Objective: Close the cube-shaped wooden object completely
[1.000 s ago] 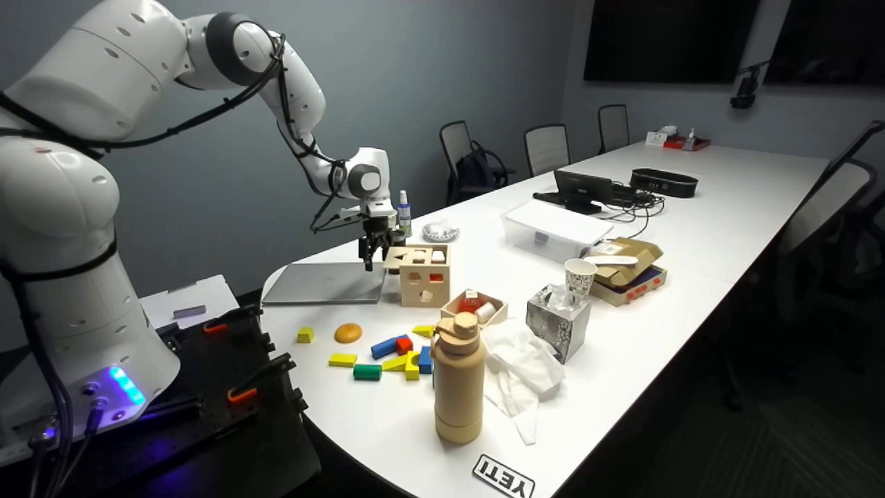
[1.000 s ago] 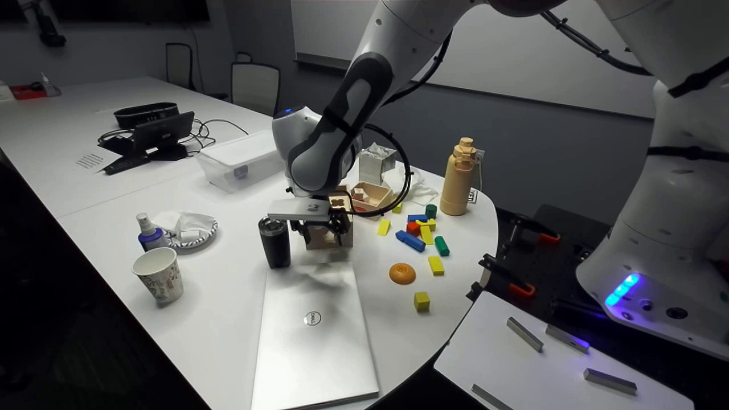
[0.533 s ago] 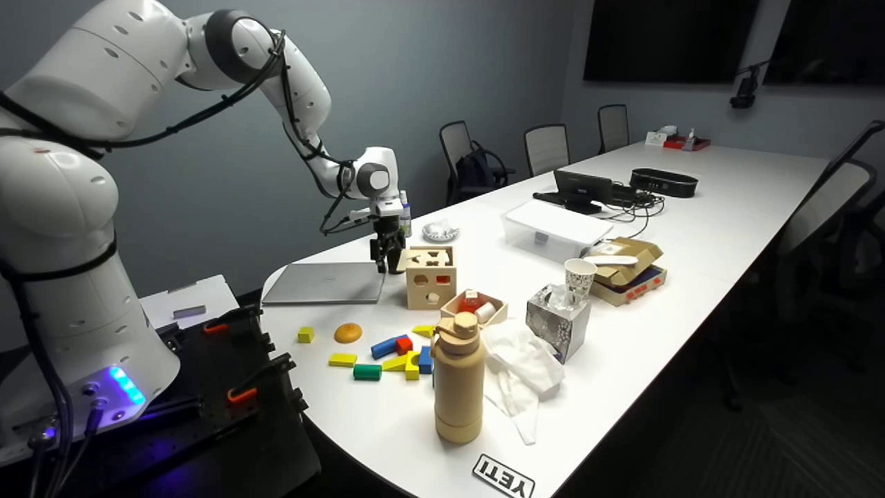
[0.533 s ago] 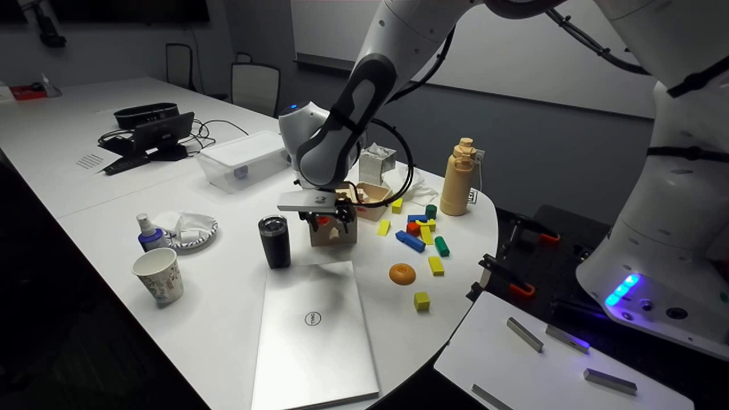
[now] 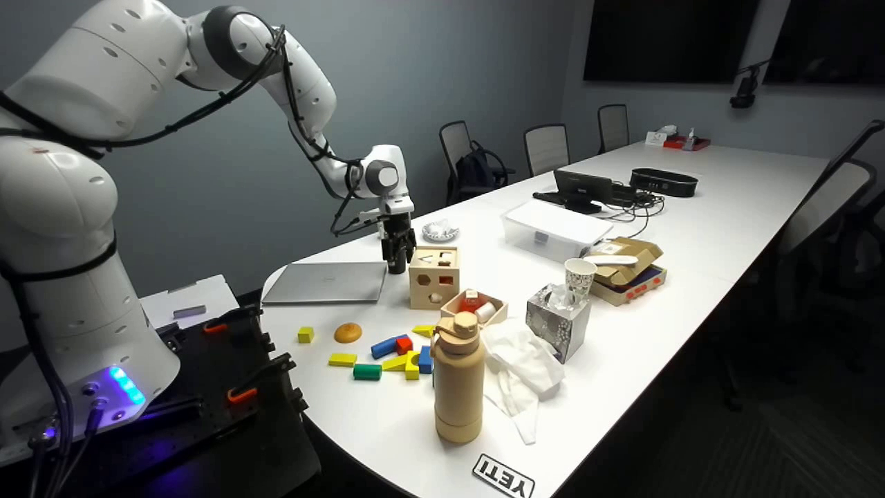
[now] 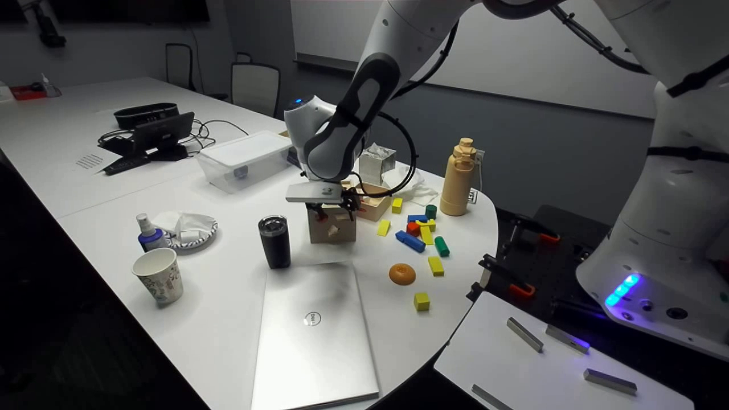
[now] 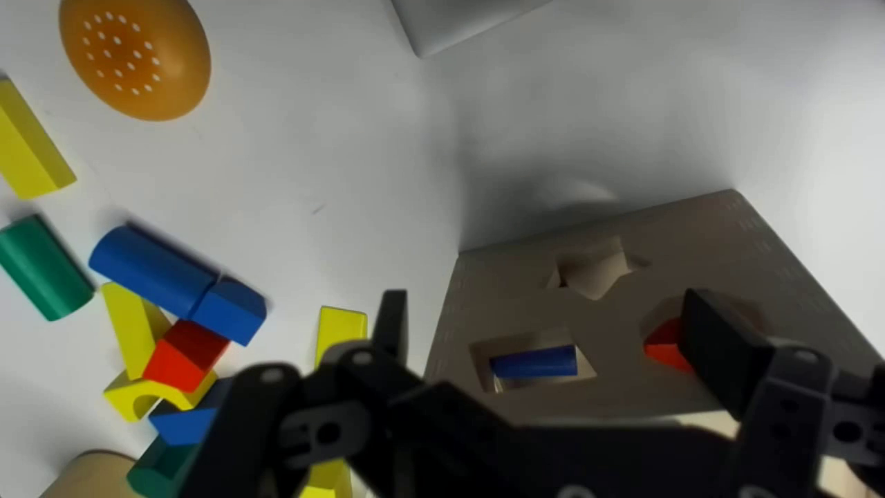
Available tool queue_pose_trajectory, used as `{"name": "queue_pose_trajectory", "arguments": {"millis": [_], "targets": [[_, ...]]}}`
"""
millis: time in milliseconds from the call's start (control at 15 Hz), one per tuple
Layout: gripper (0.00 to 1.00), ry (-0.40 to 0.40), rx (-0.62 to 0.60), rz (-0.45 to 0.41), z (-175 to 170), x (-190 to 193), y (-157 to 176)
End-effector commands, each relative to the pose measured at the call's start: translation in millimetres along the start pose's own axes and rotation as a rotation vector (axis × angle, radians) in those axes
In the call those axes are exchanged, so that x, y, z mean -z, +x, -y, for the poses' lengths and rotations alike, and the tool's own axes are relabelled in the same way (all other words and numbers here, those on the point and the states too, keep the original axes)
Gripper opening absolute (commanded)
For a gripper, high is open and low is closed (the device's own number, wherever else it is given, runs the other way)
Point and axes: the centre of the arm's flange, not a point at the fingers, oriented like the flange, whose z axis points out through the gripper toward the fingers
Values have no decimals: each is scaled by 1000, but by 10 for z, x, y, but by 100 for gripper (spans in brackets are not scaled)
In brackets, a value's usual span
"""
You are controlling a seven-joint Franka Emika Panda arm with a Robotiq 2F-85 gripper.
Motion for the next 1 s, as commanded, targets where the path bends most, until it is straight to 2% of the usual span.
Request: {"name": "queue_pose_trajectory", "arguments": {"millis": [0, 200, 333, 667, 933], "targets": [[100, 26, 11, 21, -50, 248, -27], [100, 102, 82, 120, -152, 580, -130], [100, 139, 131, 148, -256, 875, -196], [100, 176, 201, 132, -608, 1520, -69], [100, 205, 246, 131, -736, 1789, 113]]}}
